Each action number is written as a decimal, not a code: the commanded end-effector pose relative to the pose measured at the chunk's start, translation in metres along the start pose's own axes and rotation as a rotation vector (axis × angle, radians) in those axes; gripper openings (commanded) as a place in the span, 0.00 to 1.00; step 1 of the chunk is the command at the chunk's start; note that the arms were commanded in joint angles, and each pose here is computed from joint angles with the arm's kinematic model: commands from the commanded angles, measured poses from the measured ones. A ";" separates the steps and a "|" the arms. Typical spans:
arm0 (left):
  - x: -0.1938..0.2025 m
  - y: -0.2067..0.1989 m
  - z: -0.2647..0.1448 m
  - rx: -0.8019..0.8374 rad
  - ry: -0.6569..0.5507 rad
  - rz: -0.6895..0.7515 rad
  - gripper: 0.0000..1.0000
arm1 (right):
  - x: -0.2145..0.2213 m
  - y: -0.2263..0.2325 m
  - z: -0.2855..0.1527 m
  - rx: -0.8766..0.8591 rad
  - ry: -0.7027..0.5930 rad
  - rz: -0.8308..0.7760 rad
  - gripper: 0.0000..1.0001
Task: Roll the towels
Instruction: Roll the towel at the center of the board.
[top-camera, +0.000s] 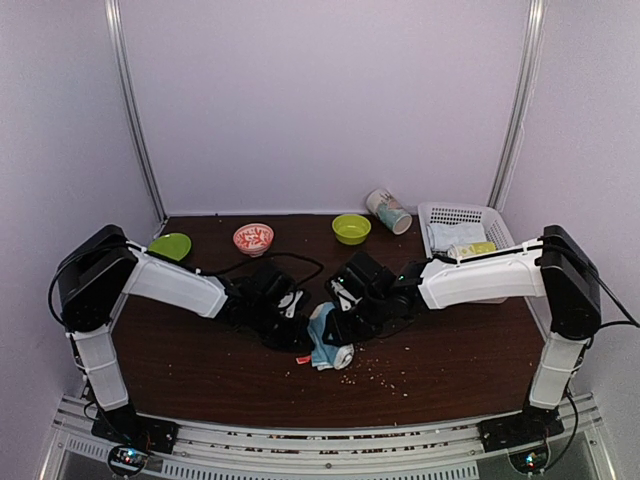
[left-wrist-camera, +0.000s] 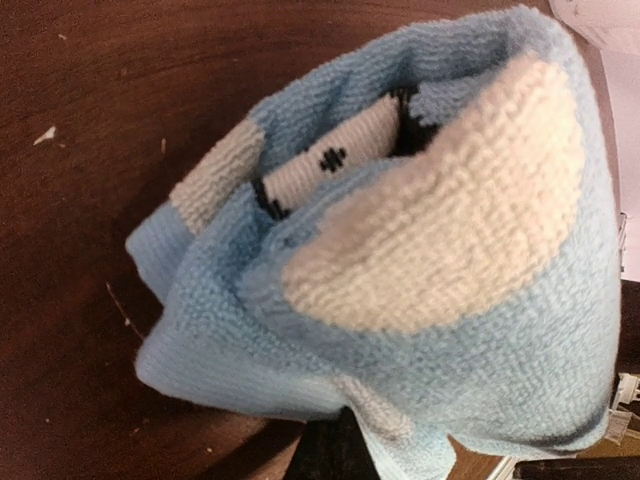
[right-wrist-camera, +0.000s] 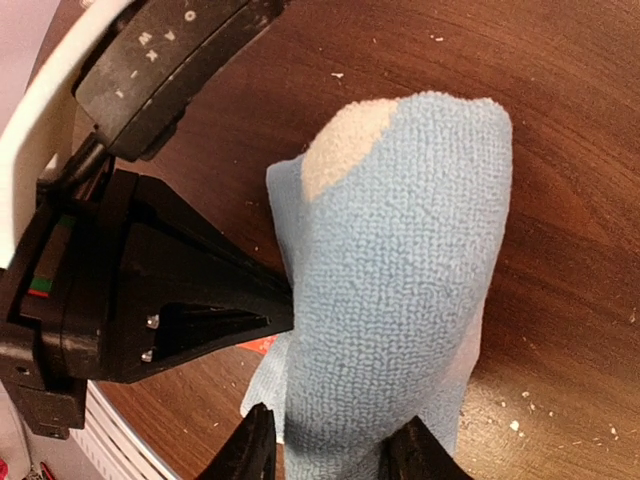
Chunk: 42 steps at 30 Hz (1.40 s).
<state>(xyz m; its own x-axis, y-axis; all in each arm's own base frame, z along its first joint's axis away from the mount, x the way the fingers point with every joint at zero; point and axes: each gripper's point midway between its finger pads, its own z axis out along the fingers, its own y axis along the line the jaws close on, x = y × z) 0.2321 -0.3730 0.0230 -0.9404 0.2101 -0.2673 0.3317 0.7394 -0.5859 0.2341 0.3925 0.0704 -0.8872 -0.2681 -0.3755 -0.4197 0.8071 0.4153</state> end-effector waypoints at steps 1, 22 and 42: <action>0.001 -0.005 0.001 0.031 -0.004 0.007 0.00 | -0.010 0.023 0.002 -0.071 -0.019 -0.005 0.40; 0.030 0.017 -0.035 -0.091 0.036 0.039 0.29 | 0.014 0.015 0.047 -0.094 0.059 0.049 0.40; -0.070 -0.045 -0.077 0.067 -0.227 0.070 0.23 | 0.012 0.008 0.040 -0.063 0.013 -0.004 0.39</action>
<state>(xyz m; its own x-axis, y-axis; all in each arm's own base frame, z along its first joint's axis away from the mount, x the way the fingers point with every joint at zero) 0.2625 -0.3472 0.1110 -0.8940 0.1193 -0.4318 0.3689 0.7428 -0.5587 0.2310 0.4321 0.0539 -0.8887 -0.2594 -0.3782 -0.4361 0.7329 0.5222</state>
